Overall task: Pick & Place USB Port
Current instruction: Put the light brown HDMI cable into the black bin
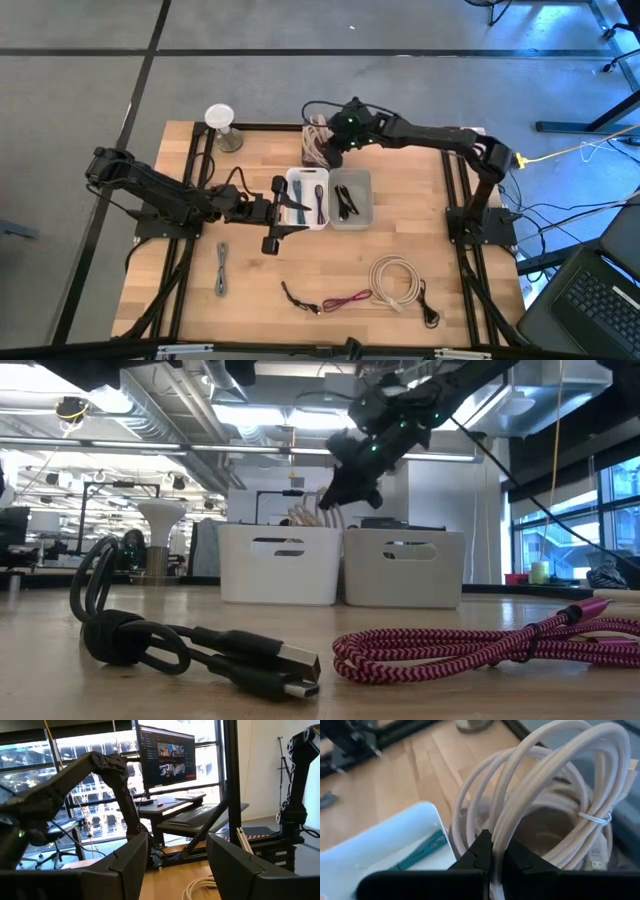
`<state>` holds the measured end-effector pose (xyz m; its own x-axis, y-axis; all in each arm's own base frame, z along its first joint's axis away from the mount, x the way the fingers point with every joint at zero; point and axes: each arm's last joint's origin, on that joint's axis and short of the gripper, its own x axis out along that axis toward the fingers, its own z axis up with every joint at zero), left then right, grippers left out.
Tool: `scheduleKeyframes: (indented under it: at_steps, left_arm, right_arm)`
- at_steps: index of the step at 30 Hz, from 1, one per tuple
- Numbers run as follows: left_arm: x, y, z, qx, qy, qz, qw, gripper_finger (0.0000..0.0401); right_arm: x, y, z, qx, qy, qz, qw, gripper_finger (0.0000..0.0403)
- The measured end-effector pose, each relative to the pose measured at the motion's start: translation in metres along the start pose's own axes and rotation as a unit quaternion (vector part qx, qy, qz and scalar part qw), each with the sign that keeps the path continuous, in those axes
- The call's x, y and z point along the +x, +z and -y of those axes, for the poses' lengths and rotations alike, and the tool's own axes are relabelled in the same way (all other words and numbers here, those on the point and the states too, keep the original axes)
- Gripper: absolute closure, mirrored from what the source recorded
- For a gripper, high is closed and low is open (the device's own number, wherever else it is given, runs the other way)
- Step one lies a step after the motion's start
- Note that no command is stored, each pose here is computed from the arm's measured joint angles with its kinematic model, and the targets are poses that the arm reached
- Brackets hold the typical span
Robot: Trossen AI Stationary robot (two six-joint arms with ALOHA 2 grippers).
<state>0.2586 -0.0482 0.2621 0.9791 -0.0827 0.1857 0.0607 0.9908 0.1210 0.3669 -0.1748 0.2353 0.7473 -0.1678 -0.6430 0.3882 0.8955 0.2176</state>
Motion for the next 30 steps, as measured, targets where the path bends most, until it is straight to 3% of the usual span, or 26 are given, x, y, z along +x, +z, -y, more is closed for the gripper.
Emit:
scheduleKeyframes:
  at_steps: [10, 21, 25, 30]
  left_arm:
    - [-0.001, 0.001, 0.006, 0.010, -0.012, 0.002, 1.000, 0.0206]
    - [-0.001, 0.001, 0.007, 0.018, -0.013, 0.002, 1.000, 0.0205]
    - [-0.001, 0.001, 0.007, 0.018, -0.013, 0.002, 1.000, 0.0205]
    - [-0.001, 0.001, 0.007, 0.018, -0.013, 0.002, 1.000, 0.0205]
  right_arm:
    - [0.030, -0.017, 0.016, 0.022, 0.000, -0.037, 0.999, 0.0385]
    - [0.022, -0.011, 0.015, 0.023, -0.010, -0.021, 0.999, 0.0244]
    - [0.010, -0.005, 0.014, 0.021, -0.036, -0.009, 0.999, 0.0220]
    - [-0.015, -0.004, 0.008, 0.020, -0.068, -0.035, 0.997, 0.0219]
